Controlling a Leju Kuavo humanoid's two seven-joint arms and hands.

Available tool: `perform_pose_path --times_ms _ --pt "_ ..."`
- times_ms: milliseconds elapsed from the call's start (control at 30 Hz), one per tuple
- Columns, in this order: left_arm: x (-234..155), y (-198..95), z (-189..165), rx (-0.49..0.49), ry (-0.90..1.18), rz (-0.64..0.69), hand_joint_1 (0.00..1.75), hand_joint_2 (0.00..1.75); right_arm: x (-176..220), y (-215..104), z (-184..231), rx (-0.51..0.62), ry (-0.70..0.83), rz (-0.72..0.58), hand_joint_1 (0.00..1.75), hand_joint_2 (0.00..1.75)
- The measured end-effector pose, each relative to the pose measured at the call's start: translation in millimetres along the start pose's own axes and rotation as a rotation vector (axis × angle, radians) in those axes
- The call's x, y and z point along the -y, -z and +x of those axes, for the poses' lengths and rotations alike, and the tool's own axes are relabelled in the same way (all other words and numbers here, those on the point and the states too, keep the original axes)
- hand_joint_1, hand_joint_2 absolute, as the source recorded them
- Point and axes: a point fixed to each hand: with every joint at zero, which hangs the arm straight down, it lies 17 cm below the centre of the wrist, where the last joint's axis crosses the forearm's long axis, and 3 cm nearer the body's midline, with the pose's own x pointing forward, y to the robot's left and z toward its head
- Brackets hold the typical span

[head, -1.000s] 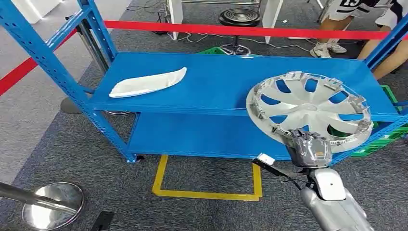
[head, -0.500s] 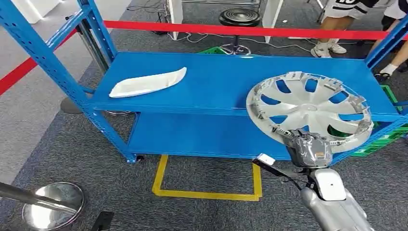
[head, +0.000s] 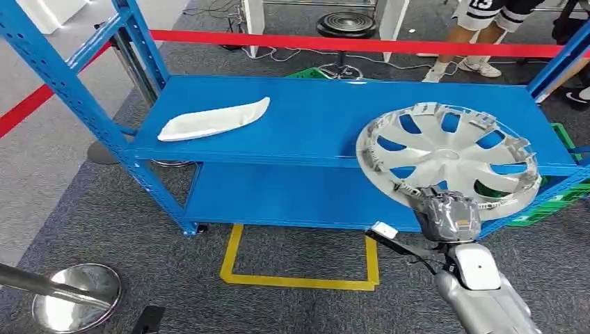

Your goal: Take the parts from the cabinet and place them on the table.

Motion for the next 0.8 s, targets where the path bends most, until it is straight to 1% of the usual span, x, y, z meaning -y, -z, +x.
perform_pose_path --times_ms 800 --pt "-0.4 0.0 -0.1 0.000 0.000 0.002 0.00 0.00 2.5 0.8 -0.4 0.001 -0.003 -0.007 1.75 1.75"
